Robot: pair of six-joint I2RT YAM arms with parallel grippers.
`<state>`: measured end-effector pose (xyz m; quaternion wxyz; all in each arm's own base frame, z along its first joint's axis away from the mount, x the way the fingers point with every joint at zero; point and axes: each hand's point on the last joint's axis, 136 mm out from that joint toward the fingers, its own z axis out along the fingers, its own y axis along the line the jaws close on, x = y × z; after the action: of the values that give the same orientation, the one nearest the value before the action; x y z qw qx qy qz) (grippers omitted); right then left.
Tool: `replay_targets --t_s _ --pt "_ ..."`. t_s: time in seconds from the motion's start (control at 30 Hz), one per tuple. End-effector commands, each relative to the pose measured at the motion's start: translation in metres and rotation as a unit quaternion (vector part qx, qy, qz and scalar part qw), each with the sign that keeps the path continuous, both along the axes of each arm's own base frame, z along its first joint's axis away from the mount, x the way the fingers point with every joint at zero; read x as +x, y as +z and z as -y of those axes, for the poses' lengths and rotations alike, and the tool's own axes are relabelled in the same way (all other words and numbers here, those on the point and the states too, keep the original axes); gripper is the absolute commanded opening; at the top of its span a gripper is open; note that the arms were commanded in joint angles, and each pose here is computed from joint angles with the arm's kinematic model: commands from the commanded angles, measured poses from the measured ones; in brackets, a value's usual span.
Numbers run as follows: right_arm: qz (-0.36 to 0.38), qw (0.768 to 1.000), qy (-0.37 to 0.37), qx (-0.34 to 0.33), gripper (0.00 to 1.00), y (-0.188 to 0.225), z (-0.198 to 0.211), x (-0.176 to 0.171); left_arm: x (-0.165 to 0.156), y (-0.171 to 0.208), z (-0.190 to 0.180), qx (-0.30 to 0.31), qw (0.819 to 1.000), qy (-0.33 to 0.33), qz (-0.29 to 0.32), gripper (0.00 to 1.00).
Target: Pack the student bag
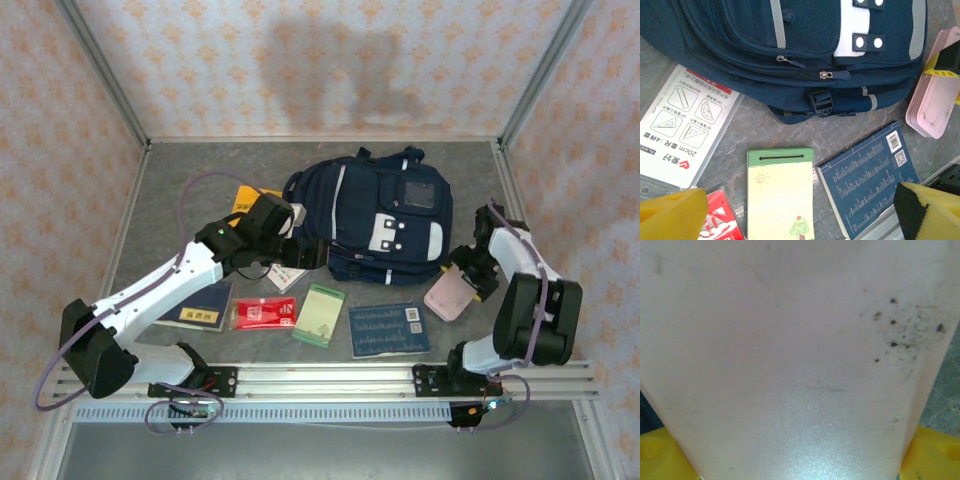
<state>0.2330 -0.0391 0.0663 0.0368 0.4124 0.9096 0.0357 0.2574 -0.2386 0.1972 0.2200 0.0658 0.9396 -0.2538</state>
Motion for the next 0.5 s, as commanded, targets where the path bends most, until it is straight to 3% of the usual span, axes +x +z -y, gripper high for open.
replay_targets --t_s 0.0,0.2,0.47 --pt "0.021 0.999 -0.036 -0.004 0.81 0.022 -0.002 -0.010 -0.005 0.013 0.003 -0.023 1.000 0.009 0.000 0.97" --pt "0.105 0.991 -0.073 0.037 0.78 0.061 -0.033 -0.003 -0.009 0.028 0.011 -0.043 0.999 0.004 0.005 1.00" --pt "0.192 0.963 -0.116 0.152 0.75 0.120 -0.086 0.028 -0.002 0.054 0.025 -0.088 0.995 0.005 0.053 1.00"
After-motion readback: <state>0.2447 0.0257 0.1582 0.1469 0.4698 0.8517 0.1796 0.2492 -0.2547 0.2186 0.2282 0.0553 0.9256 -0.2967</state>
